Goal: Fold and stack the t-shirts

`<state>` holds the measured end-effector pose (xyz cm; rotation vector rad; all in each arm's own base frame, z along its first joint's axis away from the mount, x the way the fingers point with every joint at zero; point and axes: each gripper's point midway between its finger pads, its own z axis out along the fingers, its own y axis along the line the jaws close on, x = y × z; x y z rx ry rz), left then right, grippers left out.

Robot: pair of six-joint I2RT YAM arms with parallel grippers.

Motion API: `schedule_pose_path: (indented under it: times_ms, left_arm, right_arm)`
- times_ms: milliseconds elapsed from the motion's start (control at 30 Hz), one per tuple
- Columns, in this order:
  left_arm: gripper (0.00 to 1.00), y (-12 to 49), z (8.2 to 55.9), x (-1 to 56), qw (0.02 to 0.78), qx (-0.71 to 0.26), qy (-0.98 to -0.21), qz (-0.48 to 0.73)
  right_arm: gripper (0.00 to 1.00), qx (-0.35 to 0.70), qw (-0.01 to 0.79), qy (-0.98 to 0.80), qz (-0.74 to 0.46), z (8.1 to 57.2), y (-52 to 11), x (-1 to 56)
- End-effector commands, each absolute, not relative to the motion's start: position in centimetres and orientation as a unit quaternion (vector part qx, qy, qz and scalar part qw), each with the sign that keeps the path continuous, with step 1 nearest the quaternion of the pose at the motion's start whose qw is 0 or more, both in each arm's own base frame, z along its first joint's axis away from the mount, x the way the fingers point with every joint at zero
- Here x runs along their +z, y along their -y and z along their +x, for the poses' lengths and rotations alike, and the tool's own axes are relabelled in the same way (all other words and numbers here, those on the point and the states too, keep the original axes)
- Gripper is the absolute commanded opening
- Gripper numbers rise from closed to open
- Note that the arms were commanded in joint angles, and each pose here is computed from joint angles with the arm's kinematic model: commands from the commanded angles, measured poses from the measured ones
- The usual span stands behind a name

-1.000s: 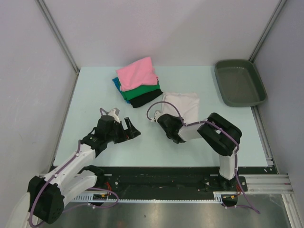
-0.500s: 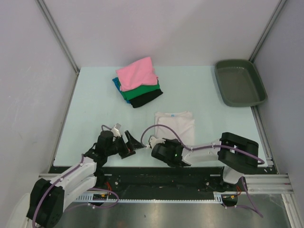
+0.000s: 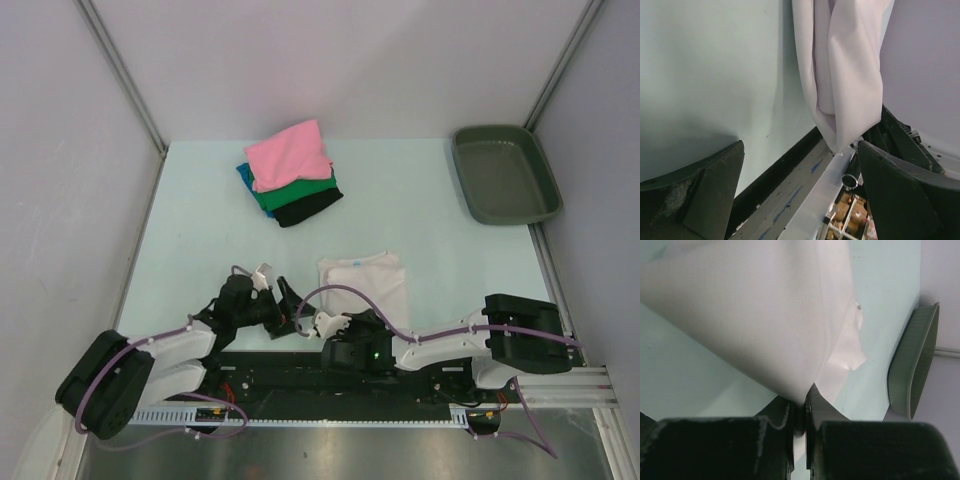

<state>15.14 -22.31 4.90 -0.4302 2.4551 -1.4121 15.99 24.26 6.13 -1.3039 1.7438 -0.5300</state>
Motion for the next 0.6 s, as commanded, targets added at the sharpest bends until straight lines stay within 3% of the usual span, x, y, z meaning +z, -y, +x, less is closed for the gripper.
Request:
schedule_pose_path:
  times_ms: [0, 567]
  left_arm:
    - [1.00, 25.4, 15.5, 8.2, 0.124, -0.539, -0.825, -0.117]
    - [1.00, 31.1, 16.1, 7.7, 0.069, -0.555, -0.820, -0.120]
  right_arm:
    - [0.00, -0.206, 0.473, -0.703, -0.490, 16.1, -24.6, 8.9]
    - [0.00, -0.196, 0.480, -0.697, -0.496, 15.4, -25.1, 9.8]
